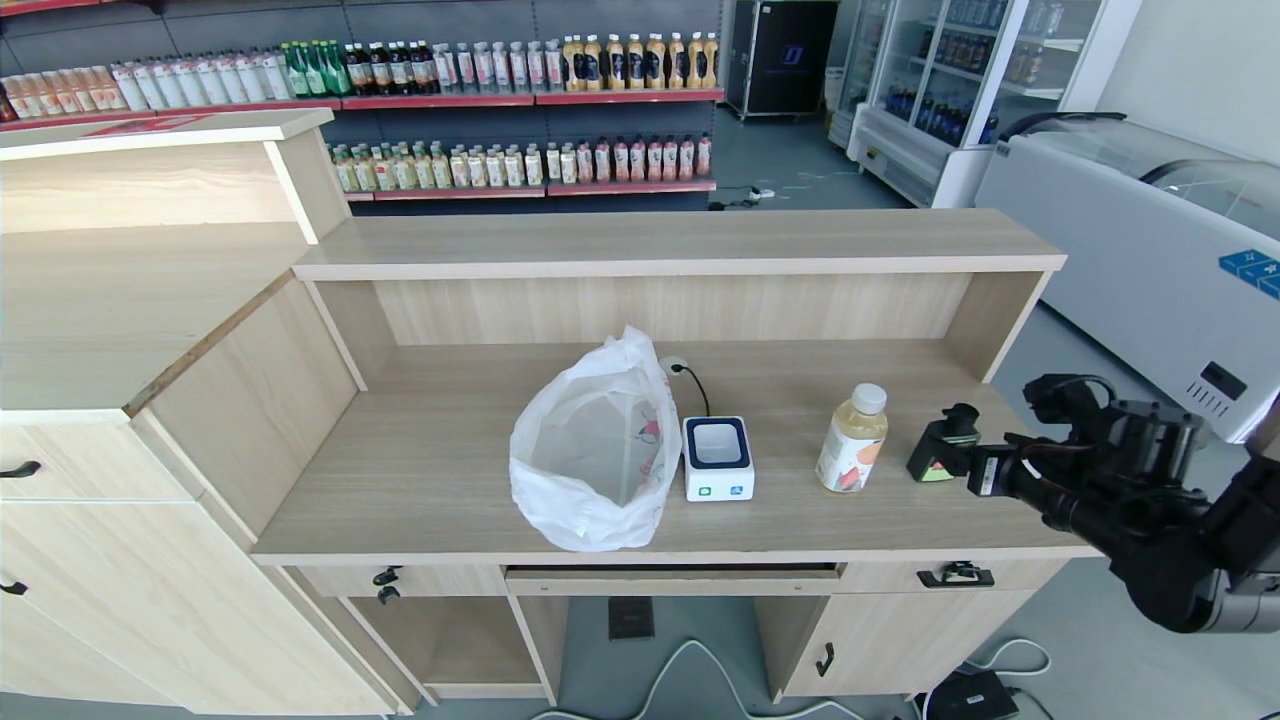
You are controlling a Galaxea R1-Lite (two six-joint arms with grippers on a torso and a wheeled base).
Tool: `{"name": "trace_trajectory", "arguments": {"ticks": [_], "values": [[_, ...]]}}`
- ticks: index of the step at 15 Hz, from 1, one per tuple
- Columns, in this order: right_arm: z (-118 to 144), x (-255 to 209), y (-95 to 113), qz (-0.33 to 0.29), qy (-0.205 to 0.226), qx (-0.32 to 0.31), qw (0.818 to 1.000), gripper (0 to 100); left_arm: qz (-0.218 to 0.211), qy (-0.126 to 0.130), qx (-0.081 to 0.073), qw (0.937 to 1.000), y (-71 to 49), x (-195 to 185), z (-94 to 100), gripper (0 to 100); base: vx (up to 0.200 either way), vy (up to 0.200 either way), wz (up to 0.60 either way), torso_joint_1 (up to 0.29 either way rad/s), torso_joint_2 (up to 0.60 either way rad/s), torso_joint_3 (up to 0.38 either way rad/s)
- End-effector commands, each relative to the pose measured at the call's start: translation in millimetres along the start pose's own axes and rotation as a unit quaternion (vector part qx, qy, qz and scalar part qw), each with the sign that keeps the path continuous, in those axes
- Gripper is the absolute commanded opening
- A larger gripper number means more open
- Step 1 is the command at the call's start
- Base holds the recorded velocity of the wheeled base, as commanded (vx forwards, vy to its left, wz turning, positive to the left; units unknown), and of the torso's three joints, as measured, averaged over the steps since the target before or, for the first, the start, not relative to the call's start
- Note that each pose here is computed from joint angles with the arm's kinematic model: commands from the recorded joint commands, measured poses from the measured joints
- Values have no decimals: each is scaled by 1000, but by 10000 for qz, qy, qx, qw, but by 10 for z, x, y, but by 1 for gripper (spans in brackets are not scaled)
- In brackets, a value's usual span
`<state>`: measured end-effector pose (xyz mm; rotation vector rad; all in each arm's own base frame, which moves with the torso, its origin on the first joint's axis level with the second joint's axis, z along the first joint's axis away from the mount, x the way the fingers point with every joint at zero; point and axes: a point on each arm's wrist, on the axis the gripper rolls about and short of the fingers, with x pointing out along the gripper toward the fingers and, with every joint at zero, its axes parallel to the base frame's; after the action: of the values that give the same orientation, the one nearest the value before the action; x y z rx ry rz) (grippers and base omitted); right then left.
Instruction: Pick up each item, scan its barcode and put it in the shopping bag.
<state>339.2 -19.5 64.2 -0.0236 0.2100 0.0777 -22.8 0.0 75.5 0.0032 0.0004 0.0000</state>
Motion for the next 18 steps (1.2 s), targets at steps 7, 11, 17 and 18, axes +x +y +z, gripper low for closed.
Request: {"name": "trace_trajectory", "arguments": {"ticks": [7, 11, 17, 18], "values": [[-177, 573, 133, 165, -239, -327, 9990, 100, 0, -2, -1, 10000, 0, 0, 0, 100, 0, 0, 0, 0, 0, 0], [-264, 688, 298, 388, -179, -338, 9985, 100, 0, -2, -1, 10000, 0, 0, 0, 100, 0, 0, 0, 0, 0, 0], [-348, 885, 360, 443, -266, -368, 9980, 100, 0, -2, -1, 10000, 0, 0, 0, 100, 0, 0, 0, 0, 0, 0], [-361, 922, 398, 487, -283, -378, 9977, 100, 0, -2, -1, 10000, 0, 0, 0, 100, 0, 0, 0, 0, 0, 0]]}}
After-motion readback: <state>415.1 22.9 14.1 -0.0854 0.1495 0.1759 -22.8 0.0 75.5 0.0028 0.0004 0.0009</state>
